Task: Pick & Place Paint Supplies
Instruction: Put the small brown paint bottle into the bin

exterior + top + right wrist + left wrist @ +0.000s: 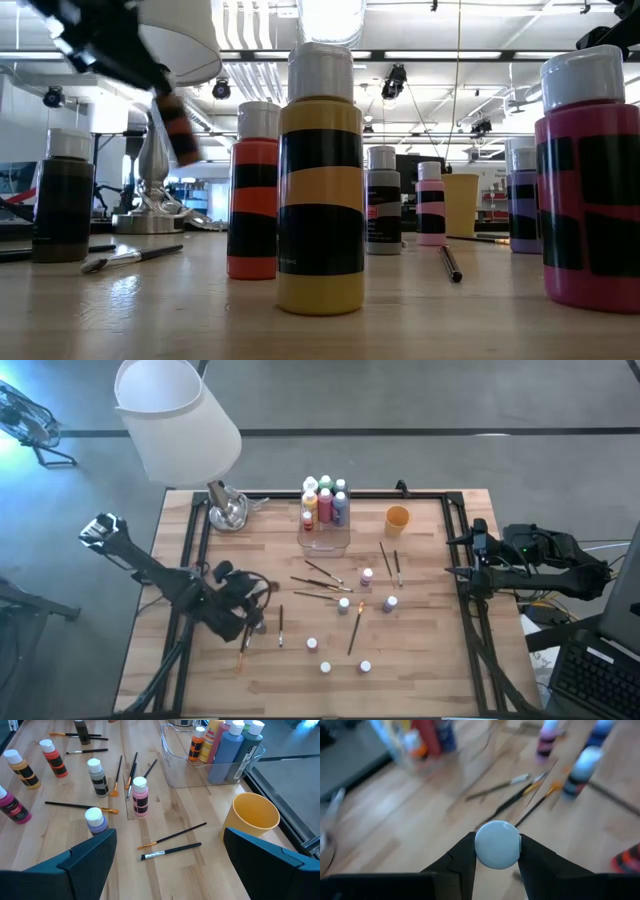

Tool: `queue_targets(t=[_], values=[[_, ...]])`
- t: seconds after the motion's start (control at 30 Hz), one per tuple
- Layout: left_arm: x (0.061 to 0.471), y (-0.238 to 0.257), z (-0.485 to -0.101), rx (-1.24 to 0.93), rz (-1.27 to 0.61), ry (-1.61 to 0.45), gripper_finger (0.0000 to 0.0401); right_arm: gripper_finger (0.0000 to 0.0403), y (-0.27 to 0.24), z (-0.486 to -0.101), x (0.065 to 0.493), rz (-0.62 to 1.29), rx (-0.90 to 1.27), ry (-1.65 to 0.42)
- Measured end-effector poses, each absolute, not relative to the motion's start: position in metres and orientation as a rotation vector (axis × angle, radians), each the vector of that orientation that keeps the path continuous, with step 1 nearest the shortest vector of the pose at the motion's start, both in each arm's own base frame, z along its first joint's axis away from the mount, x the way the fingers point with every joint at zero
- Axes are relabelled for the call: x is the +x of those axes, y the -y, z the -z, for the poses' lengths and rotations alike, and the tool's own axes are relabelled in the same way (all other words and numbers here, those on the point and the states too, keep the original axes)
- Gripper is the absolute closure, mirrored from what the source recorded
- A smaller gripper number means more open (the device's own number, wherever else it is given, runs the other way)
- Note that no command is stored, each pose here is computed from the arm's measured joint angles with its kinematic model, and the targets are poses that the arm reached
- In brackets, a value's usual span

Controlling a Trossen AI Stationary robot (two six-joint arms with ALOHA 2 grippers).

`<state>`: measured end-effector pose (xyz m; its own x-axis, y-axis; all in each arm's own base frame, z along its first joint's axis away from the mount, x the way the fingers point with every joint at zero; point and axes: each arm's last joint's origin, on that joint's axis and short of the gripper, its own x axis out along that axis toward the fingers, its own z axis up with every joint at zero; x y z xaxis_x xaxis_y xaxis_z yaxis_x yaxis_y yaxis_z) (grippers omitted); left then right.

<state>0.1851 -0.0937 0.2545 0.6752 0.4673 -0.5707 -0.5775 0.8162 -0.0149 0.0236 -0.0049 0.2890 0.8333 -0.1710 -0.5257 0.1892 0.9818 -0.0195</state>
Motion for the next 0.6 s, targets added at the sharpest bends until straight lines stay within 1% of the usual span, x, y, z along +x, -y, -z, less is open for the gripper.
queue_targets(t=[0.27, 0.43, 0.6], values=[[0.225, 0.072, -0.292, -0.114, -0.493, -0.425, 0.0274, 0.0039, 0.005, -0.289, 0.024, 0.191, 0.034, -0.554], [0.243, 0.044, -0.310, -0.106, -0.470, -0.349, 0.0274, 0.0039, 0.005, -0.289, 0.024, 0.190, 0.034, -0.554], [0.251, 0.007, -0.317, -0.125, -0.501, -0.317, 0.0274, 0.0039, 0.005, -0.289, 0.024, 0.191, 0.034, -0.554]])
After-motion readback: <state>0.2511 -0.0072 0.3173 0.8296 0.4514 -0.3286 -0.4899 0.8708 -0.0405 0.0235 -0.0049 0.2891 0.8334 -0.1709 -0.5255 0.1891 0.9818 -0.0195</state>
